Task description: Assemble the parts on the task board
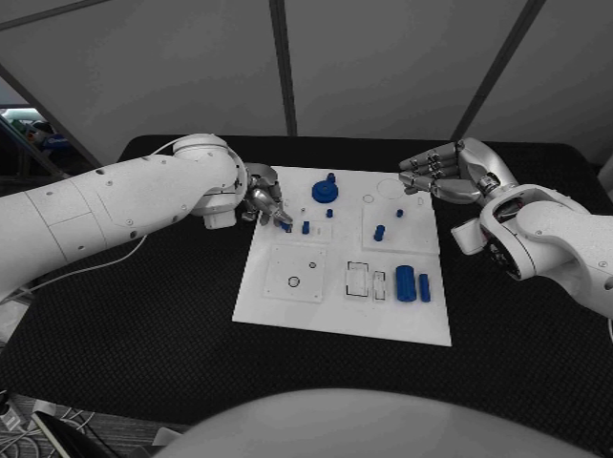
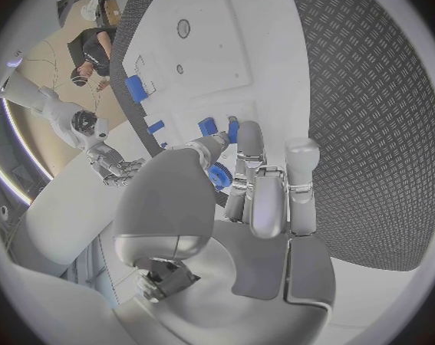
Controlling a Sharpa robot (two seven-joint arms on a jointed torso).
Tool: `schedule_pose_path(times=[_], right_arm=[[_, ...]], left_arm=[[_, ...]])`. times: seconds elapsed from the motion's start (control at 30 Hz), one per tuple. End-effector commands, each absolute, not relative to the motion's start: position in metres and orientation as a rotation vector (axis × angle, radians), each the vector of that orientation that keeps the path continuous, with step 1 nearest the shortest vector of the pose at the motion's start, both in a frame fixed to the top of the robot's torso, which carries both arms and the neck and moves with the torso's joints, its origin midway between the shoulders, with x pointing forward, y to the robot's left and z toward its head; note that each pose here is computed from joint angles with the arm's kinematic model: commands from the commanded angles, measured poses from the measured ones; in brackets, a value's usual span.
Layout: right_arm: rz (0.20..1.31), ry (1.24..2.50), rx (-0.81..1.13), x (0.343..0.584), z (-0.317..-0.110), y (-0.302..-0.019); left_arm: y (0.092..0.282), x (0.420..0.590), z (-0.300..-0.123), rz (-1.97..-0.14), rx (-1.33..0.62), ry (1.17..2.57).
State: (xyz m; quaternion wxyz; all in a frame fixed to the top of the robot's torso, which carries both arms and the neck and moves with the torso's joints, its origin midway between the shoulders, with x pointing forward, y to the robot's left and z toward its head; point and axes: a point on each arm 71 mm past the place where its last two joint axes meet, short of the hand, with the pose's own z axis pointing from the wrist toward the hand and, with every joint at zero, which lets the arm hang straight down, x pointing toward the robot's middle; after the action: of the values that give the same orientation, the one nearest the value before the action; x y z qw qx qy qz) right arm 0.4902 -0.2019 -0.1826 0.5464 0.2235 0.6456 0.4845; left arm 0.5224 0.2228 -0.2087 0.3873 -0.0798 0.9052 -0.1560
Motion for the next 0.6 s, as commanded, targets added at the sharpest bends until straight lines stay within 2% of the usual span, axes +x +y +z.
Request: schedule_pose_path(times=[0.03, 0.6], right_arm=[[1.161, 1.528, 0.524, 0.49, -0.1812, -0.2009], [1.163, 1.529, 0.523, 0.49, -0.1813, -0.2003]], left_arm=[[0.222, 0.5226, -0.2091, -0.39, -0.199, 2.296], [0.2191, 0.5202, -0.2105, -0.391, -0.18, 2.318]])
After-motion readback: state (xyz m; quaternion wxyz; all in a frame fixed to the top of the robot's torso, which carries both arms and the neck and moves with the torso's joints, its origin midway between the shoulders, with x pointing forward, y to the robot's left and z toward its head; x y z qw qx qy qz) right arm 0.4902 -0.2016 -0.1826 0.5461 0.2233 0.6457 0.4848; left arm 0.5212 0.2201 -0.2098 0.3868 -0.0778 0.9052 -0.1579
